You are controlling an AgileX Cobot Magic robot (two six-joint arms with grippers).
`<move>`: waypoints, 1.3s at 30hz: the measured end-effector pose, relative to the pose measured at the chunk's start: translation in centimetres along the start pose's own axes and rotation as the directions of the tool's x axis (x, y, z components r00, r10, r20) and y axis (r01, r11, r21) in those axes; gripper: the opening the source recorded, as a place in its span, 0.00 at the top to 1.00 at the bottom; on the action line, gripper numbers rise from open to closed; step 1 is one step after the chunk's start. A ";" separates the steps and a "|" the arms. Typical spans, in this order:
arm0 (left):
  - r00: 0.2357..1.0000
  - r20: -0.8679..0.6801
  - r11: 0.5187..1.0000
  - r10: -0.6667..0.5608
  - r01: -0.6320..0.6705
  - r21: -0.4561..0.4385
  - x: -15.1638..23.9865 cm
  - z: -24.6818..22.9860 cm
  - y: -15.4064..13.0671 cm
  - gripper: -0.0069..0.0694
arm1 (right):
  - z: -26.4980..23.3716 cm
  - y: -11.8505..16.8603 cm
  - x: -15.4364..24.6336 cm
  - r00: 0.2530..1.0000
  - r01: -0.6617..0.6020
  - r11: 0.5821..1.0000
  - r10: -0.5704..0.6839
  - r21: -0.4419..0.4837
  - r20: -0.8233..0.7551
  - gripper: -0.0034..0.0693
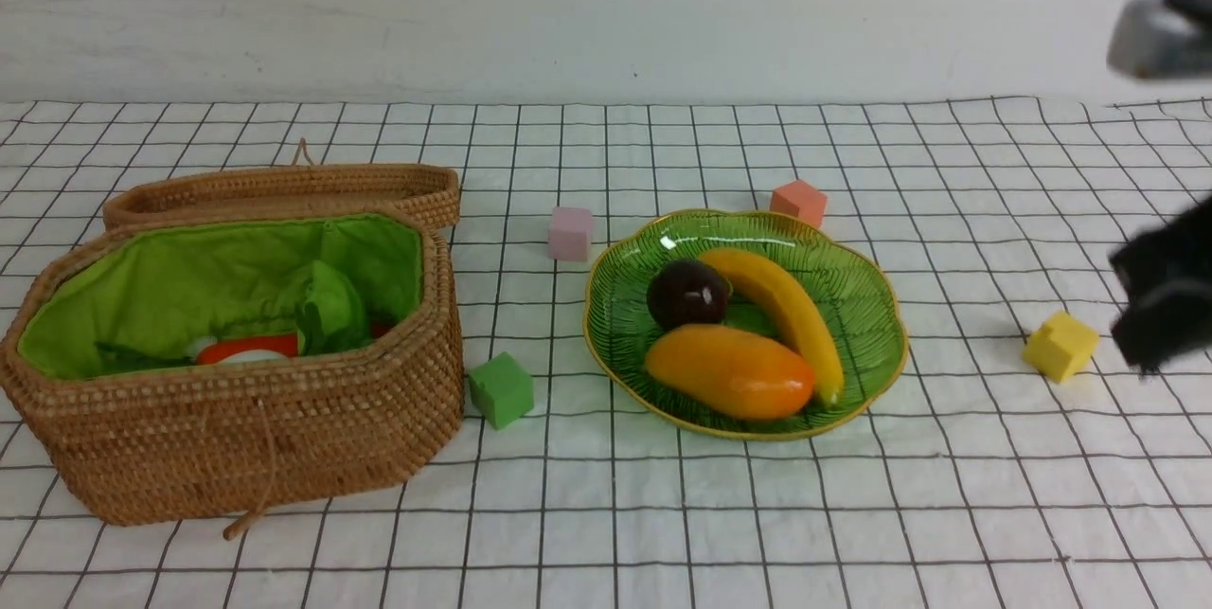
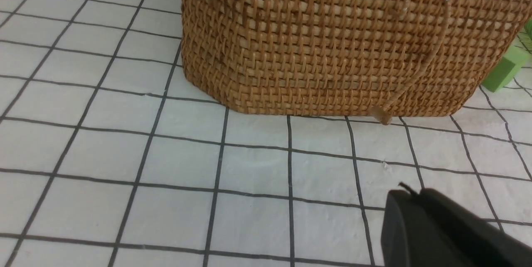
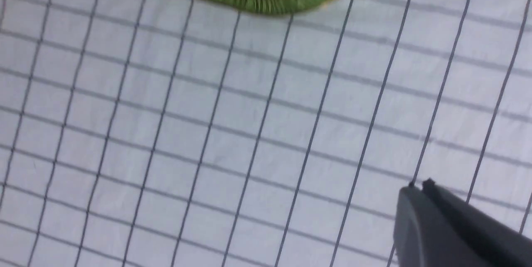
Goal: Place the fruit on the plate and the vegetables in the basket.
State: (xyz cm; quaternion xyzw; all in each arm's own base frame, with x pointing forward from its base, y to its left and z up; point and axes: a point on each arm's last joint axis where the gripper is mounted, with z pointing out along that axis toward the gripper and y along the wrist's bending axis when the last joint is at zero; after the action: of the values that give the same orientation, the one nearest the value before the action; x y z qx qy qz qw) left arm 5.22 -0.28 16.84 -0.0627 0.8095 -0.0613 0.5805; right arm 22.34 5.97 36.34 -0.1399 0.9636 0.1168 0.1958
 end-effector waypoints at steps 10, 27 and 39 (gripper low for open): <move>1.000 0.000 1.000 0.000 0.000 0.000 0.0 0.0 0.0 0.88 | 1.2 0.0 3.3 0.998 -0.027 1.000 0.026 -0.004 -0.062 0.96; 1.000 -0.002 1.000 0.000 0.000 0.000 0.0 0.0 0.0 0.88 | -7.5 -0.4 10.5 0.814 -0.075 0.965 -0.087 0.252 0.575 0.95; 1.000 0.001 1.000 0.000 0.000 0.000 0.0 0.0 0.0 0.88 | 4.9 -2.5 23.3 0.655 -0.256 0.896 -0.115 0.363 0.747 0.94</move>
State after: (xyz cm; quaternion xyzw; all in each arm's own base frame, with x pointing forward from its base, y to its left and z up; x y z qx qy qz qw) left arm 5.22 -0.28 16.85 -0.0627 0.8092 -0.0612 0.5809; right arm 4.20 -0.25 21.95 0.0076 0.8002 -0.0479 0.5977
